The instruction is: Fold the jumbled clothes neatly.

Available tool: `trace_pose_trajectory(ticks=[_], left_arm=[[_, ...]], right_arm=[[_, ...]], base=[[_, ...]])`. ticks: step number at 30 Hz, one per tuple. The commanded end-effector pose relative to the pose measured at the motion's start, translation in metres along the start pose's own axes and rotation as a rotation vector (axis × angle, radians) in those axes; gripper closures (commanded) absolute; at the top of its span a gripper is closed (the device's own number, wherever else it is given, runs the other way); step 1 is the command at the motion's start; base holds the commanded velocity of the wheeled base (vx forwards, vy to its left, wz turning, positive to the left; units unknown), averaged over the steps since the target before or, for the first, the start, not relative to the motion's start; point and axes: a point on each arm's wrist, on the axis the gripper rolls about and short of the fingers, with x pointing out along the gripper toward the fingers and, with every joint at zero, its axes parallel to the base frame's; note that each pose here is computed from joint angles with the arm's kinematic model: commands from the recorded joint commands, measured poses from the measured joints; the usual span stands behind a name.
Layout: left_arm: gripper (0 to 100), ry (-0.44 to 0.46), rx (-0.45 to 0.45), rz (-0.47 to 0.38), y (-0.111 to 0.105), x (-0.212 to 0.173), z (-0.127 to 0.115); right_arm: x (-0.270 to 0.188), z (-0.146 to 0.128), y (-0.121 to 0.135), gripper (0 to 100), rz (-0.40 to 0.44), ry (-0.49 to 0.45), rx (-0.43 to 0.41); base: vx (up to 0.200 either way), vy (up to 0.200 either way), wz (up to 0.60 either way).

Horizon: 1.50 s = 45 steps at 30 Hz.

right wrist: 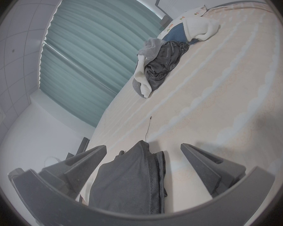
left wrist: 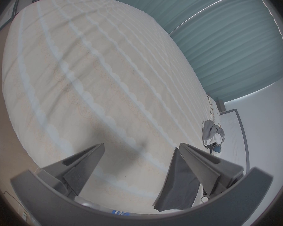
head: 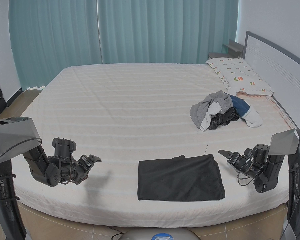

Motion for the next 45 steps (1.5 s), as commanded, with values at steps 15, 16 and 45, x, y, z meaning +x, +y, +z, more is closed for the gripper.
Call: trace_pose_trajectory(ticks=[15,16,45], left_arm=[[0,0.054,0.057,-0.047,-0.023,0.003,-0.023],[0,0.057,0.063,-0.052,-0.025,0.004,-0.025],[0,-0.015,0.293,0.020,-0.010,0.036,-0.057]], right_arm=[[0.002,0.000,0.000,0,0.001,-0.011,-0.003],[0.002,0.000,0.000,0,0.001,-0.013,-0.005],[0.006,-0.011,-0.005,0,-0.021,0.011,-0.007]], base=[[0.000,-0.200,0.00],[0.000,-0.200,0.00],[0.000,-0.055,0.00]])
